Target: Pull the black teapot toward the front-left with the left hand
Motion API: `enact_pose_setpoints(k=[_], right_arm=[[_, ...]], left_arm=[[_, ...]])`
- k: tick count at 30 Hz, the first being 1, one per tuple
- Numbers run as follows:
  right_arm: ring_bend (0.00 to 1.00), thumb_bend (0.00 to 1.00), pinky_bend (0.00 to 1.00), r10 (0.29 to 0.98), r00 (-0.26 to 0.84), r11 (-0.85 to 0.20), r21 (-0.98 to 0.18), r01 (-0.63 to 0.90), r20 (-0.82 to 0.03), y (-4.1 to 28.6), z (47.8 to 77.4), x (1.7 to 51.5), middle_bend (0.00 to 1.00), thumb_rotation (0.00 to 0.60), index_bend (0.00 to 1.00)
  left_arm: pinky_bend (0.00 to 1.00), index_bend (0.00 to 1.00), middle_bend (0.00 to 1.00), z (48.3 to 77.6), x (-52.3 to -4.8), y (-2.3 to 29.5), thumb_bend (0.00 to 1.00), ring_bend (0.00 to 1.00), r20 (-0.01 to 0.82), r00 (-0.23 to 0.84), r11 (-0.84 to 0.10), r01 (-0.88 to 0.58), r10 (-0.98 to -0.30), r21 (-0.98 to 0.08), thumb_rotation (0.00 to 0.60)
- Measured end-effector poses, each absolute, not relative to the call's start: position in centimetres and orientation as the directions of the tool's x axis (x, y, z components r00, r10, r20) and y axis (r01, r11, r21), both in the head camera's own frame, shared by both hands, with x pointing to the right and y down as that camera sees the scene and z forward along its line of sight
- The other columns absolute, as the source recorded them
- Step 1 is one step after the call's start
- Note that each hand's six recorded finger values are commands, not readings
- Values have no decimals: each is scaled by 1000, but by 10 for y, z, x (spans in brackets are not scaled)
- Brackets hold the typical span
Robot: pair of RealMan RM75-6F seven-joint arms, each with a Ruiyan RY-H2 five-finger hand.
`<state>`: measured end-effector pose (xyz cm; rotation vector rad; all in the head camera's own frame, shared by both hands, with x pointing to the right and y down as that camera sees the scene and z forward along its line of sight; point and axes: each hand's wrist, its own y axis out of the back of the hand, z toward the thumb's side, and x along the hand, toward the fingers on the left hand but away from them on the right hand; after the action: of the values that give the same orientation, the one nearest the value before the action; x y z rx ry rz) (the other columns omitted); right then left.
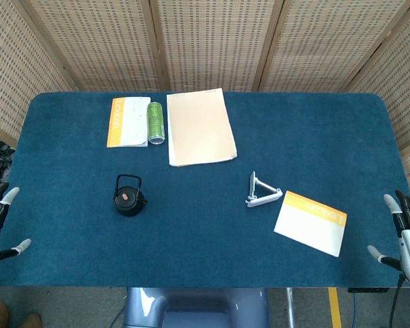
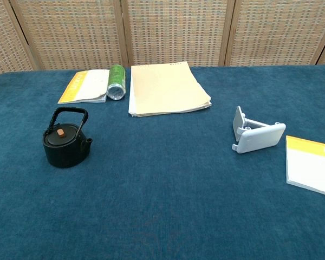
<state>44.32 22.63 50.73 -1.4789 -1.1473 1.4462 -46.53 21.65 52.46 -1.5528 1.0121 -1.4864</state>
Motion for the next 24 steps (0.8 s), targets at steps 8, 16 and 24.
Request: enact_pose_setpoints(k=[8,16,24], right_arm=[[0,0,0,949,-56,-304,-947,104,-311,225,505,446,0,600,0],[0,0,0,942,-78,-318,-942,107,-327,221,510,451,0,600,0],[0,0,0,931,-111,-338,-937,92,-347,217,519,459,0,600,0]], left_arm=[[0,0,0,534,-461,214,0,0,434,26,-435,-43,-900,-899,600],[0,0,0,560,-431,176,0,0,512,137,-523,-66,-848,-850,600],[0,0,0,599,-362,102,0,0,636,303,-678,-49,-710,-734,600]])
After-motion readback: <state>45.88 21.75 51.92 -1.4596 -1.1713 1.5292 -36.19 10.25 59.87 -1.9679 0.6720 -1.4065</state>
